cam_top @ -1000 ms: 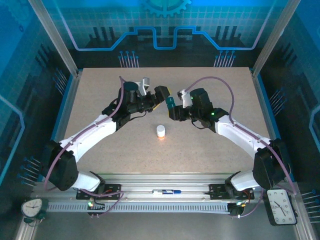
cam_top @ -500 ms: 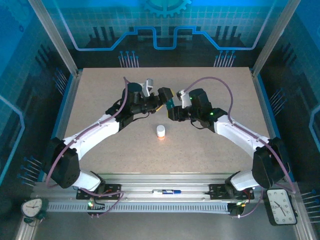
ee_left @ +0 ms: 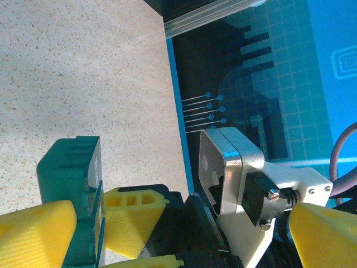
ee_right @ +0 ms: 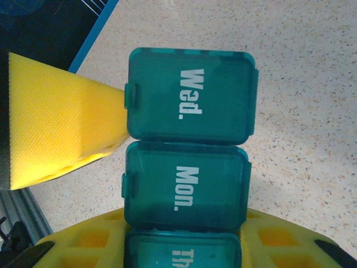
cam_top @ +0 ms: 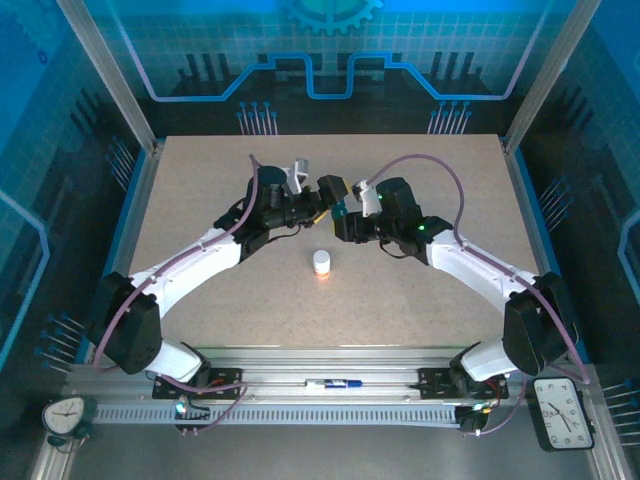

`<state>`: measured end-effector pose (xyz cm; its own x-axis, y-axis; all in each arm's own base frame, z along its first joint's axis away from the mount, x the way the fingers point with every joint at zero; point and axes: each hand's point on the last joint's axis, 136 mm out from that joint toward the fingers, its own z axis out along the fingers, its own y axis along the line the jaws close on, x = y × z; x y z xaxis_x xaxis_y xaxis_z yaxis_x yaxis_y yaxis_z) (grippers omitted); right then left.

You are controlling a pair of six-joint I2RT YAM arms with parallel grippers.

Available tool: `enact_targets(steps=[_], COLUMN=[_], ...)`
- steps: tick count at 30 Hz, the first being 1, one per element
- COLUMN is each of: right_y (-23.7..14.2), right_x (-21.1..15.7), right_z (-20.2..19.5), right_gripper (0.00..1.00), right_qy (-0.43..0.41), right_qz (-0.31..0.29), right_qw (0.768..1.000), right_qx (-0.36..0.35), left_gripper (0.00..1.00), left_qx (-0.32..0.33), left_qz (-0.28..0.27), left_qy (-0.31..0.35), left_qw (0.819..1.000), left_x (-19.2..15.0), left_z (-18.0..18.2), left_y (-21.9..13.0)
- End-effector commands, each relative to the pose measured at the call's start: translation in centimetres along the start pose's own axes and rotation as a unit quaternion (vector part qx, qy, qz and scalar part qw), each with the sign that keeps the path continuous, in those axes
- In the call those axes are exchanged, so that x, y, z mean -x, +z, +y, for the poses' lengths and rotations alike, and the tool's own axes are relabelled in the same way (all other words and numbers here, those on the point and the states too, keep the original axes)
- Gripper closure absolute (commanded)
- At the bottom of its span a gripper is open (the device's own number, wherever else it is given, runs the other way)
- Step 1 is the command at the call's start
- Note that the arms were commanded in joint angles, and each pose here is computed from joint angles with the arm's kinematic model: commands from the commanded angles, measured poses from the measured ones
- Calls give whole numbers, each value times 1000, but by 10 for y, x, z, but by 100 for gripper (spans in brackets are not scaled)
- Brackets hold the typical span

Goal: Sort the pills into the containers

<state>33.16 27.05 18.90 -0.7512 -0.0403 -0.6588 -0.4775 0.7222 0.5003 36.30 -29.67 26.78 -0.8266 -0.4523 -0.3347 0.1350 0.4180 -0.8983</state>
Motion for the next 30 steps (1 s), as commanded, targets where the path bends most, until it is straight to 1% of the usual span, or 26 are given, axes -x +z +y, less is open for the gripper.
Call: enact_targets(steps=[1,19,25,27,30], right_y=[6,14,9,5,0], right_x=[-2,-11,-9,-5,-2], right_z=[13,5,-1,-2,0], right_gripper=[67,68,68,68,68], right_qy=[-5,3,8,10,10], right_qz=[-3,8,1,-6,-13], right_qw=[1000,1000,1000,1000,1000], right_qx=[24,15,8,8,10], left_gripper=[1,1,1,1,1], left_qx=[-26,-44,7,25,34], left_qz=[1,-6,-37,-39,-34], left_qy=[9,23,24,22,15], left_qw=[1000,999,999,999,999], left_x=[1,3,7,5,1], left_z=[-21,-42,-21,-10,1], left_y=[3,-2,-14,-15,-13])
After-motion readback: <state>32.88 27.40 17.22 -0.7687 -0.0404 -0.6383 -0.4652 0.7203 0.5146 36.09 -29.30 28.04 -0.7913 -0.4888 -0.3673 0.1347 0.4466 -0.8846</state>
